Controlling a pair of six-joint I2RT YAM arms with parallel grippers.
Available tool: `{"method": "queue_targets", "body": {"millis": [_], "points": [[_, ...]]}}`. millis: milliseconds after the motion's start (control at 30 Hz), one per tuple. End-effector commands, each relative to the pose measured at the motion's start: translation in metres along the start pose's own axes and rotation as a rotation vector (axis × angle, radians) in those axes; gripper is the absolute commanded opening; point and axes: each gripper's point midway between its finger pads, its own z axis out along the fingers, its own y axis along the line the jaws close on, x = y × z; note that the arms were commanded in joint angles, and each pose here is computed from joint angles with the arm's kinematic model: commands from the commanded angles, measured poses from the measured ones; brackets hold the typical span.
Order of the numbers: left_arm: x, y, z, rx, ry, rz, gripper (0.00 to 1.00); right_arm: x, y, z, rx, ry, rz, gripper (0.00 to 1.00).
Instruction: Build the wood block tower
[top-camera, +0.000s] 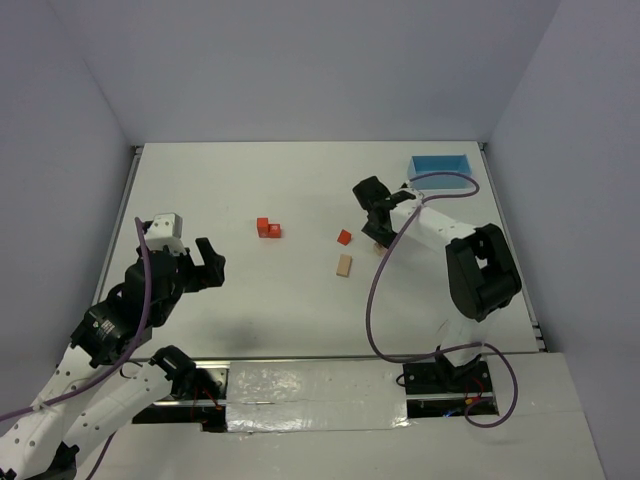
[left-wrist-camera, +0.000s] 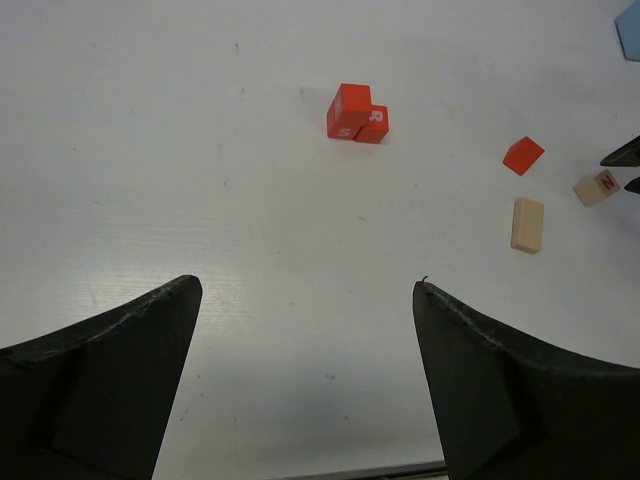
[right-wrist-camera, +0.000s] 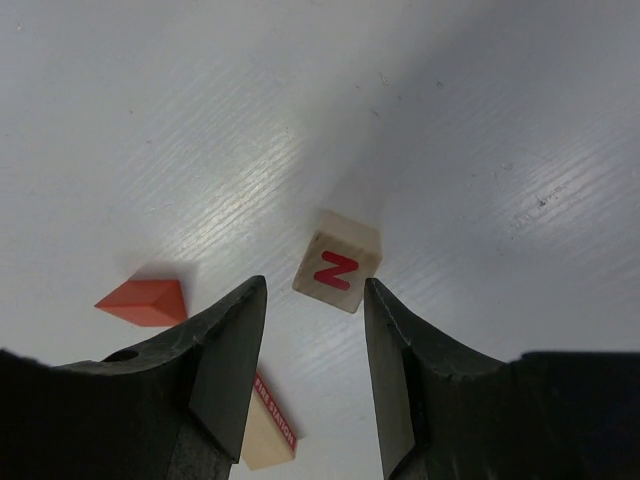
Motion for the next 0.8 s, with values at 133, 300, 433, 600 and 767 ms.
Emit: {"method": "queue_targets", "body": {"millis": [133,300,433,600,767], "points": [[-0.009,-0.003,-0.001,0.009,-0.031,-0.013,1.00,-0.020,0.004,-0.014,-0.018,-0.044,0.004,0.51],[-0.009,-0.003,0.000,0.008,-0.030,-0.012,1.00,-0.014,-0.001,-0.010,0.001,-0.036,0.034,0.52],[-0.009,-0.003,-0.001,0.008,-0.032,-0.013,1.00,-0.011,-0.007,-0.006,0.054,-0.028,0.062,0.52],[-0.009,-0.003,-0.001,0.009,-0.031,-0.014,1.00,-0.008,-0.009,-0.001,0.084,-0.020,0.094,0.52],[-0.009,-0.004,-0.002,0.014,-0.034,-0.013,0.99,-0.006,-0.002,0.006,0.078,-0.019,0.101,0.52]]}}
